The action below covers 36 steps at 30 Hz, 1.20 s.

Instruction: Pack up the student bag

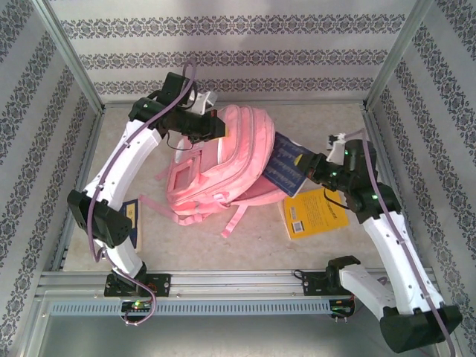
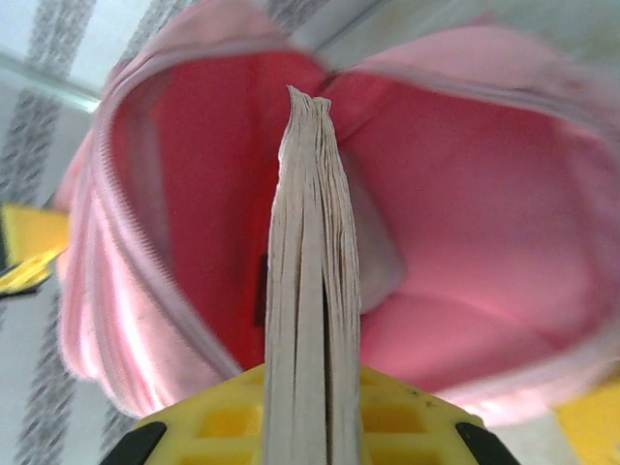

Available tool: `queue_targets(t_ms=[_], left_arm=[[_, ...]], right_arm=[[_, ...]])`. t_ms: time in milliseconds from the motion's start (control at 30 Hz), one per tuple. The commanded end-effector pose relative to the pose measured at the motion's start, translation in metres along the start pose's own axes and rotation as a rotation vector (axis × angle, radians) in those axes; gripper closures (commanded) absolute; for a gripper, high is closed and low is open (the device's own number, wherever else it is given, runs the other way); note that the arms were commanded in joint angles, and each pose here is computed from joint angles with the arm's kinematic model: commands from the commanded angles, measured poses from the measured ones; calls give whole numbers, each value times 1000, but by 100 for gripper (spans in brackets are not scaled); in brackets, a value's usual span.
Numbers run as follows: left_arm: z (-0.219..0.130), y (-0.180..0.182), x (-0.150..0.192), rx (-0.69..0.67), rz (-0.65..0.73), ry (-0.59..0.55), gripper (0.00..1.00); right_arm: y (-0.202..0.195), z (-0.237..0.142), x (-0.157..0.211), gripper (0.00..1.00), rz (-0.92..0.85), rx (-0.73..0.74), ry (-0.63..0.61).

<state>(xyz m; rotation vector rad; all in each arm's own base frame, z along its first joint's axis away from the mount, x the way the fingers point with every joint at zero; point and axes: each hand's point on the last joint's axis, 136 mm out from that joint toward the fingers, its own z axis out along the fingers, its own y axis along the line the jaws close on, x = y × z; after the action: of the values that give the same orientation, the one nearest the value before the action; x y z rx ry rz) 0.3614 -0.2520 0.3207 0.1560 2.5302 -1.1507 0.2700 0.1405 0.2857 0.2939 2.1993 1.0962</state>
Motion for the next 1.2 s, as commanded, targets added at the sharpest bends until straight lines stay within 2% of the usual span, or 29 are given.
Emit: queue_targets(t_ms=[0,133,267,533,633,767,933,1033,1100,1167], left_arm=[[-32,-56,-8,211,201,-87,100],[-41,-50,-3,195,211,-100,100],[-51,-44,-4,178,198,-122,100],[-55,-57,6,273,209,-103,100],[-56,-60,9,294,216,-102,100],[-57,-61,8,299,217,-105,100],[-55,-62,3,301,215,-109,100],[-51,-58,0,290,209,-109,100],[-49,-55,-1,273,205,-109,100],[-47,-49,-2,248,199,-109,100]], right_arm=[[45,6,11,100,-77,-200,97],[50,21,21,100,-84,-210,181],[35,45,28,100,-70,-162,243],[34,102,22,100,-38,-271,311],[38,124,29,100,-50,-296,375],[23,161,47,100,-62,-214,437],[25,211,76,100,-66,-132,472],[24,234,89,63,-85,-50,466],[29,235,89,43,-113,-25,456],[35,226,79,29,-147,-12,412]])
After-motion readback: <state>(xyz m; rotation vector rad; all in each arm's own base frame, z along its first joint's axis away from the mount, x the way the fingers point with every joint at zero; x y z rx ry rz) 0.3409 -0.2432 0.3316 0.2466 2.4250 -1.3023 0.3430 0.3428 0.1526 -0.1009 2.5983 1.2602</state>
